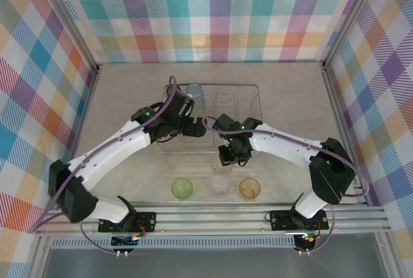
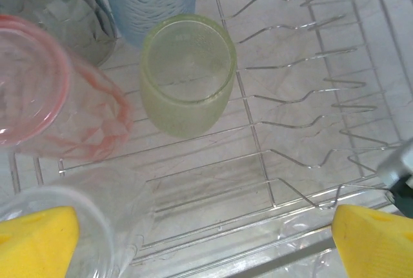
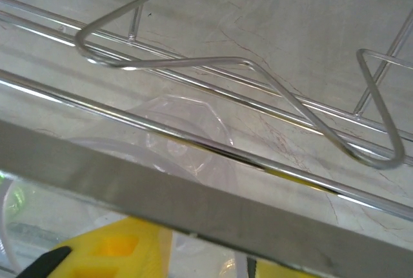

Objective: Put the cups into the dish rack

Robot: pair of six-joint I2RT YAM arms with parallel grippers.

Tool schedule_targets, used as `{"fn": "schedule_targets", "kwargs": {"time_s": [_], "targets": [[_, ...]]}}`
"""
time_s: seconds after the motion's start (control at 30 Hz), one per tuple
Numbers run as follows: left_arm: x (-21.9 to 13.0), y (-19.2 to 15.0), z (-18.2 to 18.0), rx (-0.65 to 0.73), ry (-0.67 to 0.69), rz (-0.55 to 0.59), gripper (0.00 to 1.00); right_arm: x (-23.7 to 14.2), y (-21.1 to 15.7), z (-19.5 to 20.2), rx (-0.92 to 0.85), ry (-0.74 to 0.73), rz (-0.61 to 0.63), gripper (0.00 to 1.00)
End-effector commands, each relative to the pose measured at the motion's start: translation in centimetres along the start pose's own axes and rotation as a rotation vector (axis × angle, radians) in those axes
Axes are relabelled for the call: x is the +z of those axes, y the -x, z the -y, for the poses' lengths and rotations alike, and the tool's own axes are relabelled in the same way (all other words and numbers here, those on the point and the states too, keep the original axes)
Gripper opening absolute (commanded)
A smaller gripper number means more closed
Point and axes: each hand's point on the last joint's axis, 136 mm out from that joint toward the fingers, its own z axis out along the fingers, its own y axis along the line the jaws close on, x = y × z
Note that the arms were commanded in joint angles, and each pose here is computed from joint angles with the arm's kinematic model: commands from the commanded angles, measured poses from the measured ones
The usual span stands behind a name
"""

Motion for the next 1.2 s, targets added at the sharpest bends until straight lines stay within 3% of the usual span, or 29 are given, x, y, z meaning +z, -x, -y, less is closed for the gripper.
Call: {"fn": "schedule_targets", "kwargs": {"time_s": [0.0, 0.13, 0.43, 0.57, 0.83, 1.17], "targets": [[-1.9, 1.5, 0.2, -0.063, -0.061, 0.145, 1.0, -0.3, 0.9, 0.0, 0.0, -0.032, 0.03, 0.3], [-3.0, 0.9, -0.4, -0.078, -0.085, 0.203, 1.0, -0.4, 0.9, 0.1, 0.007, -0.048, 0.029, 0.2], [-3.3, -0.5, -2.1, -0.121, -0.047, 0.222, 1.0, -2.2, 0.6, 0.0, 0.003, -0.043, 0.034, 0.02], [-4.1, -0.1, -2.0, -0.15, -0.075, 0.262, 1.0, -4.5, 0.6, -0.6, -0.025, 0.011, 0.082, 0.0], [-8.0, 1.9, -0.5, -0.189, -0.256, 0.444, 1.0, -9.9, 0.5, -4.7, -0.164, 0.358, 0.187, 0.0], [-13.6, 2.1, 5.9, -0.026, -0.706, 0.561, 1.0, -17.0, 3.8, -2.5, -0.012, 0.782, 0.376, 0.0]]}}
